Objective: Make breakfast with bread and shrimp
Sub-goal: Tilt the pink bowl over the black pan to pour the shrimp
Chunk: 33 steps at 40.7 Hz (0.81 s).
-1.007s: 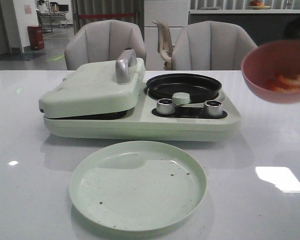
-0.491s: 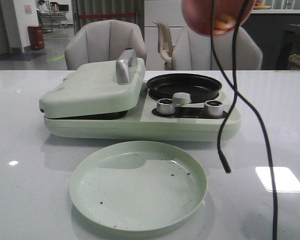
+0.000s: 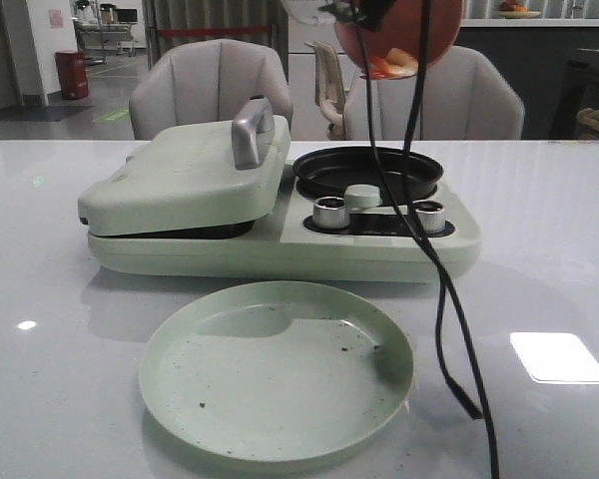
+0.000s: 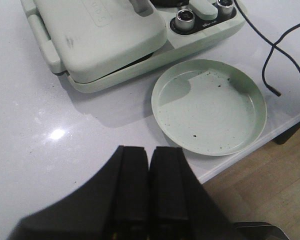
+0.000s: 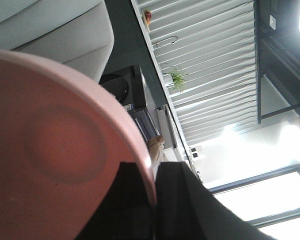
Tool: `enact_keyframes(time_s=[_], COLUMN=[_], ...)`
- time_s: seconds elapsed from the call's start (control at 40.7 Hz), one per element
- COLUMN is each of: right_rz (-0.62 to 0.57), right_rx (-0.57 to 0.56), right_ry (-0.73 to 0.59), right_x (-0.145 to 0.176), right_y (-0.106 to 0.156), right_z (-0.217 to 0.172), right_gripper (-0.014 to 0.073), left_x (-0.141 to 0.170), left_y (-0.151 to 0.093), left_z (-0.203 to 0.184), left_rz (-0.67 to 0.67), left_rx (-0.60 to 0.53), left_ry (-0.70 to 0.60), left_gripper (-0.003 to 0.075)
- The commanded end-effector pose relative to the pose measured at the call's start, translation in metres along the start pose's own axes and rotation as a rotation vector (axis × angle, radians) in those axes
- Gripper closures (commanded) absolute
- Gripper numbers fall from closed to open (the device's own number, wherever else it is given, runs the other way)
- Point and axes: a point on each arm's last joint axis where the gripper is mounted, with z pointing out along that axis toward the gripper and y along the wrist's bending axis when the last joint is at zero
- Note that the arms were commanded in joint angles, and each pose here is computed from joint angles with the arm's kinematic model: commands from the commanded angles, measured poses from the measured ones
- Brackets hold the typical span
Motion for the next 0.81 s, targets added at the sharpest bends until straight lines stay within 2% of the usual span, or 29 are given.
enact_keyframes(time_s=[0.0,0.368,0.589,0.737,0.786], right_rz=[0.055,0.103,0.112,0.162,0.194], right_rx=[0.183,0.211,0.197,0.175,0.117], right_ry=[-0.048,-0.051,-0.044,0.05,0.107], right_x=[-0.009,-0.014,-0.013,-0.004,0.003], right_y=[-0.057,-0.073,-0.072,-0.077,-0.081], right_z=[-0.007,-0.007,-0.007,-0.008,-0.008], right_gripper=[0.0552,0.0552,0.0552,0.0553,0.0553], left_x=[-0.013,-0.013,-0.013,-0.013,-0.013], left_y=[0.0,0.0,0.0,0.0,0.0], left_z=[-0.005,-0.005,-0.005,-0.005,-0.005], left_rz=[-0.013,-0.012,-0.01,-0.01,-0.01], left_rx=[-0.003,-0.005,-0.006,-0.006,-0.006], left_ry=[-0.099,-0.099,-0.099,-0.099,-0.099], left_gripper=[0.0617,0.0617,0.0617,0.0617,0.0617])
